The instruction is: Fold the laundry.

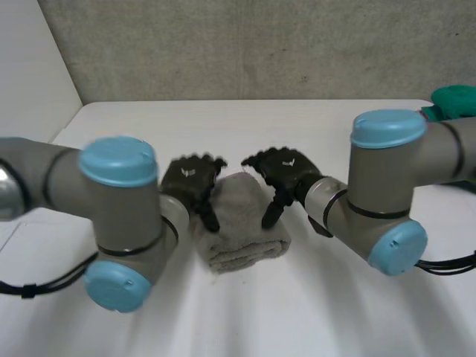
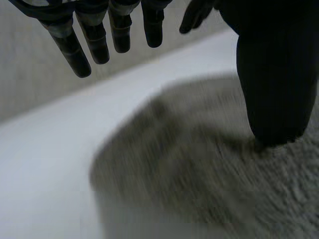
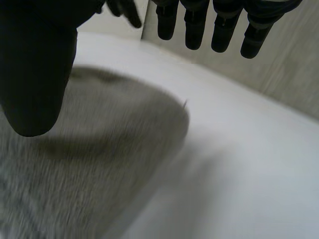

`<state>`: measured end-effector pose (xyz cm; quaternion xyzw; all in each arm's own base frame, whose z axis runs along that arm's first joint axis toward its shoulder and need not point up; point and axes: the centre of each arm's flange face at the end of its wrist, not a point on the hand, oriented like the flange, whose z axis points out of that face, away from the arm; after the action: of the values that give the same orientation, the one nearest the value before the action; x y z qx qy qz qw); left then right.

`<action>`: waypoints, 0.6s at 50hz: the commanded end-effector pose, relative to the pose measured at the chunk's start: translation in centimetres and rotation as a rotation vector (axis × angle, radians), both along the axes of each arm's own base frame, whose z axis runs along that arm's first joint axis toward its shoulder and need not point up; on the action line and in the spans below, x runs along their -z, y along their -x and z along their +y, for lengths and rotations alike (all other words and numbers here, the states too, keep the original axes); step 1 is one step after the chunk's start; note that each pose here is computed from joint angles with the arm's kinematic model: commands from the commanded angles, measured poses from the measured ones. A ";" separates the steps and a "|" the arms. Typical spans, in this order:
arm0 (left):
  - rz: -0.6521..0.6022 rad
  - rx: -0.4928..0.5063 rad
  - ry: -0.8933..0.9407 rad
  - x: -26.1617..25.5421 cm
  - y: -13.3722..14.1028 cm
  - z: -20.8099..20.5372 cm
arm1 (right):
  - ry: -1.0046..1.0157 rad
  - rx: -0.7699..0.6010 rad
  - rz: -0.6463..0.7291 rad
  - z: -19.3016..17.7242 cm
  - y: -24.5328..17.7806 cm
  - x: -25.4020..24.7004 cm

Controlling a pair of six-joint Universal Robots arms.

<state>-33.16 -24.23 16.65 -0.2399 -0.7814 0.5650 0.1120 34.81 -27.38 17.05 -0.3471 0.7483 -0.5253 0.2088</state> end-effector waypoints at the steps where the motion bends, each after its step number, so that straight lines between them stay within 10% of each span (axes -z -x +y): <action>1: -0.083 -0.026 -0.065 2.4 -0.7 0.9 | -0.067 -0.027 0.121 -0.6 -0.2 3.6; 14: 0.029 -0.058 0.069 -3.9 -2.1 -0.5 | 0.209 -0.023 0.147 -0.1 0.1 -1.8; 30: 0.269 0.551 0.192 -12.4 -0.2 -1.3 | 0.310 -0.177 0.198 7.9 1.0 2.9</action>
<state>-32.55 -26.18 28.54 -0.3016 -0.6435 0.6539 0.2594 33.77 -21.71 16.37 -0.4689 0.6438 -0.5944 0.1112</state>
